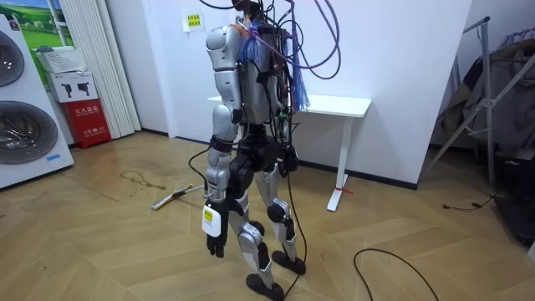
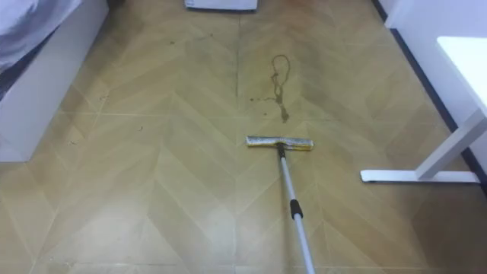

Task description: Mop floor

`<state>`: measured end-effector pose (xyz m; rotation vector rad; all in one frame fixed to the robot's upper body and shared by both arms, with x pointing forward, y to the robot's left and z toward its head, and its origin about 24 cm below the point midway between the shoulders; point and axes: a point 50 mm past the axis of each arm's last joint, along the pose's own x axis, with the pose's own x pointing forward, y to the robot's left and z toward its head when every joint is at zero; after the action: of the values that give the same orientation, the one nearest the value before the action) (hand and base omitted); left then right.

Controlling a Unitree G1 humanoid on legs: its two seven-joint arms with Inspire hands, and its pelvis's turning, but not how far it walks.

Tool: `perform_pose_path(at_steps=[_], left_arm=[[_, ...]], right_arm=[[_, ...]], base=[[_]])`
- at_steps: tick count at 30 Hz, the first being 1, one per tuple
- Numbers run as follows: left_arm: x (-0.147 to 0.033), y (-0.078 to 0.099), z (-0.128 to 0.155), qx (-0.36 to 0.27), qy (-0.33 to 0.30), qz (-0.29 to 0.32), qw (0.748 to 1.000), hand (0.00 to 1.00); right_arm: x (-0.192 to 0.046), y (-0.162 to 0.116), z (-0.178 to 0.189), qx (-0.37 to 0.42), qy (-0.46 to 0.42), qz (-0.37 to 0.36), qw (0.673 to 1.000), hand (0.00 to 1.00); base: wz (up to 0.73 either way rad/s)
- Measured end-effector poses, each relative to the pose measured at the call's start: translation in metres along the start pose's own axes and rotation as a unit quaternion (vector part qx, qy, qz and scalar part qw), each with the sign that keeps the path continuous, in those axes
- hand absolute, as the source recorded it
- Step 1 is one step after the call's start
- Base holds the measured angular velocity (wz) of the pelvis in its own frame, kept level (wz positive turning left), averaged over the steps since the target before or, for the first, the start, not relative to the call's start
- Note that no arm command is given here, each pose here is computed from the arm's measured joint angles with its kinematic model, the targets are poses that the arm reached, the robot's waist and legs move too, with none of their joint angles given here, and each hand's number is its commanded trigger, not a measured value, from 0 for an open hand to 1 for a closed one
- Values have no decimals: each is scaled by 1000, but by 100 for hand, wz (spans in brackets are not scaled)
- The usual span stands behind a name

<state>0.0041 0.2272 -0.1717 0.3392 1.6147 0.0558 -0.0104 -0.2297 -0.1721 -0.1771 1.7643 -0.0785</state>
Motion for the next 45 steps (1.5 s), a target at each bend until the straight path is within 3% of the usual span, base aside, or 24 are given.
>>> perform_pose_path(at_steps=[14, 34, 38, 45], left_arm=[[0, -4, -12, -20, 15, -19, 999, 0], [0, -7, 11, -20, -19, -20, 999, 0], [-1, -8, 24, -45, -33, -25, 998, 0], [0, -11, 20, -75, -7, -35, 997, 0]], right_arm=[[1, 1, -5, 0, 4, 6, 1000, 100], [-1, 0, 5, 18, -18, 0, 1000, 100], [-2, -1, 15, 37, -33, -10, 999, 100], [-3, -2, 21, 53, -42, -21, 997, 100]], base=[[0], [3], [14], [4]])
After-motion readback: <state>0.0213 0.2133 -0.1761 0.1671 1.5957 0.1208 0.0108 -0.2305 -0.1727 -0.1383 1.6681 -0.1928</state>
